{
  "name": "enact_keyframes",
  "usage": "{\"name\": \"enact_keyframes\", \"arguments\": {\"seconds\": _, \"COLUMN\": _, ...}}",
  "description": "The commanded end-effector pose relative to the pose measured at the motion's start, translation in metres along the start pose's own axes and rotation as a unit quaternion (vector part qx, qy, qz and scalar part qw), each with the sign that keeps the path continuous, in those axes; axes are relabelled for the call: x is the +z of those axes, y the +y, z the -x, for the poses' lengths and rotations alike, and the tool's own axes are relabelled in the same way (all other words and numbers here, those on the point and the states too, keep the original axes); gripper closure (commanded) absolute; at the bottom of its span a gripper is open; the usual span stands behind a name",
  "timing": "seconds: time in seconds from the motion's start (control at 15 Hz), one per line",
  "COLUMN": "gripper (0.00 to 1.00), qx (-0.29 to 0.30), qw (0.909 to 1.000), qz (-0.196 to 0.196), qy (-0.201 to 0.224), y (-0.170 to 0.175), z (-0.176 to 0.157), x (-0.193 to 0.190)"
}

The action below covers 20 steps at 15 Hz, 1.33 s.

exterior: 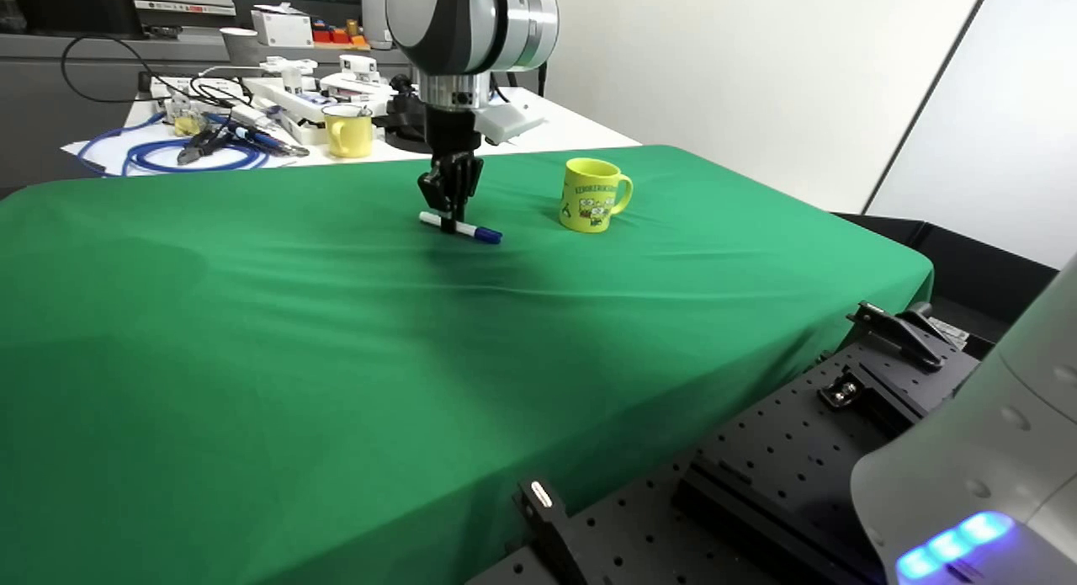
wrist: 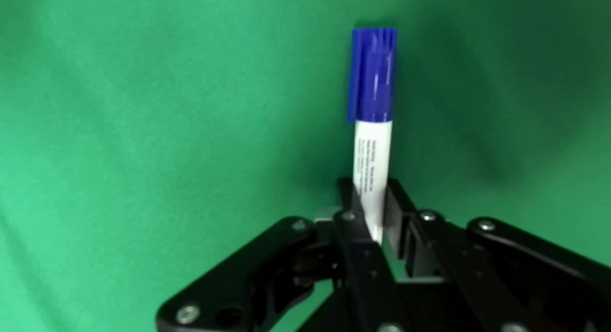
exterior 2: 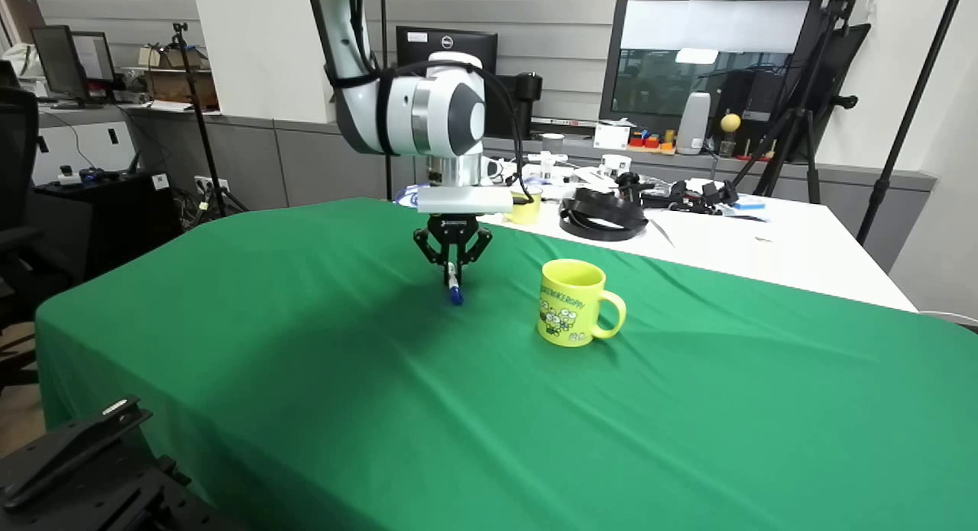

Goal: Put the marker in the mug

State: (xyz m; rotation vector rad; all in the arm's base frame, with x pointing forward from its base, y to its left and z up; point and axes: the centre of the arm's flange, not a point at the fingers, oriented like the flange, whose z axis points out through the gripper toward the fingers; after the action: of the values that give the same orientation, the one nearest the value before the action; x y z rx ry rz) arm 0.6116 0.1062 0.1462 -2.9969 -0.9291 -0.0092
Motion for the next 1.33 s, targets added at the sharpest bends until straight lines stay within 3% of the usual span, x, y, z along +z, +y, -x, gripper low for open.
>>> {"name": "enact_keyframes", "arguments": {"seconds": 0.0, "gripper": 0.96, "qx": 0.005, "qw": 0.9999, "qz": 0.016, "qy": -0.001, "y": -0.002, "z": -0.006, "x": -0.01}}
{"name": "enact_keyframes", "arguments": {"seconds": 0.8, "gripper": 0.96, "qx": -0.006, "qw": 0.9953, "qz": 0.088, "qy": 0.041, "y": 0.028, "z": -0.004, "x": -0.085}}
{"name": "enact_keyframes", "arguments": {"seconds": 1.27, "gripper": 0.96, "qx": -0.032, "qw": 0.9905, "qz": 0.134, "qy": -0.001, "y": 0.058, "z": 0.009, "x": -0.124}}
